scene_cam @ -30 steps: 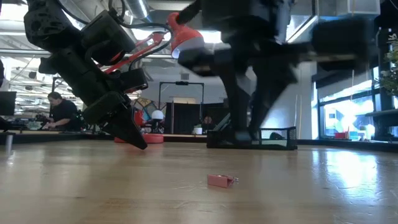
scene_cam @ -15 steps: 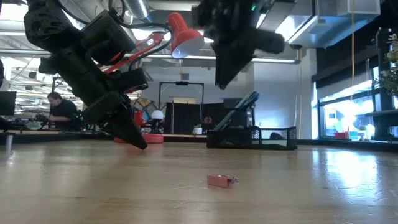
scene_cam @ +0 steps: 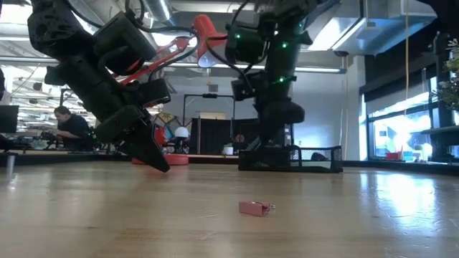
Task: Pick and place office supplies into organizer
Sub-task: Put the blue binder clip into the black desk organizer, then put the right pink binder clip into the black desk organizer
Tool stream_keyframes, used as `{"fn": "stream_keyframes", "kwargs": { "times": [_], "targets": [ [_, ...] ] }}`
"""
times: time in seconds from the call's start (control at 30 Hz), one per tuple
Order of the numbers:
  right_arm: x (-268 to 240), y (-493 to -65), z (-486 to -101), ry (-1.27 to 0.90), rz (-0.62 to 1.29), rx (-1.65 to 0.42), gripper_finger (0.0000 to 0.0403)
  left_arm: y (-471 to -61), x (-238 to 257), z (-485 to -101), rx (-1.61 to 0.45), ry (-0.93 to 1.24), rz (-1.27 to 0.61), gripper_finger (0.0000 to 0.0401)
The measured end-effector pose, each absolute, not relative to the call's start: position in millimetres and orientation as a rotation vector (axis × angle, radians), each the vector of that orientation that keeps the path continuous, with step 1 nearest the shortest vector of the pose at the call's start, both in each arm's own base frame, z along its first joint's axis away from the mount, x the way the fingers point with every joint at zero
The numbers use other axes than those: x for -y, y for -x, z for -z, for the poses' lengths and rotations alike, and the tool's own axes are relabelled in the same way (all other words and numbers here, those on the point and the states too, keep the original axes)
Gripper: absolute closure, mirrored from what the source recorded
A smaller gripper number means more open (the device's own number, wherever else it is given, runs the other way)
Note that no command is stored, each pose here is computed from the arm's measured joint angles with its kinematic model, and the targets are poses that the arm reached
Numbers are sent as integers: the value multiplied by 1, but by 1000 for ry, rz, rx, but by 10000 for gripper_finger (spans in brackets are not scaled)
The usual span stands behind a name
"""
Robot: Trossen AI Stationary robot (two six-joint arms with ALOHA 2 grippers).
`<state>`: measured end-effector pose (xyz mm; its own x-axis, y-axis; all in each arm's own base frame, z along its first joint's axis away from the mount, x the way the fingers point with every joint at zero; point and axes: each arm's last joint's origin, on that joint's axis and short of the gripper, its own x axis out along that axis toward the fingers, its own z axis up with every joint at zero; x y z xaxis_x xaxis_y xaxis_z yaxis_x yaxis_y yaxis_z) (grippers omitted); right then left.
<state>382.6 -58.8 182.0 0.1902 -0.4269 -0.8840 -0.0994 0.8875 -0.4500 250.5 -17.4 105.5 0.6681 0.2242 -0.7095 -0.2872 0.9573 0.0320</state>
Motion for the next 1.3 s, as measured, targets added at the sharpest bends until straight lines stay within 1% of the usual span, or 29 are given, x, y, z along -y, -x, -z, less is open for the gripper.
{"fn": "stream_keyframes", "kwargs": {
  "times": [0.37, 0.93, 1.07, 1.17, 1.23, 1.3],
  "targets": [
    [70, -378, -176, 432, 264, -1383, 338, -250, 17, -105, -790, 84, -289, 313],
    [69, -377, -177, 428, 248, -1410, 273, -250, 17, -105, -788, 84, -291, 313],
    [59, -380, -187, 416, 250, -1410, 266, -250, 17, -105, -788, 84, -291, 313],
    [43, -387, -199, 398, 223, -1376, 266, -250, 17, -105, -788, 84, -291, 313],
    [28, -393, -208, 333, 185, -1329, 265, -250, 17, -105, -788, 84, -291, 313],
    [11, -398, -217, 216, 139, -1281, 265, -250, 17, -105, -788, 84, -291, 313]
  ]
}}
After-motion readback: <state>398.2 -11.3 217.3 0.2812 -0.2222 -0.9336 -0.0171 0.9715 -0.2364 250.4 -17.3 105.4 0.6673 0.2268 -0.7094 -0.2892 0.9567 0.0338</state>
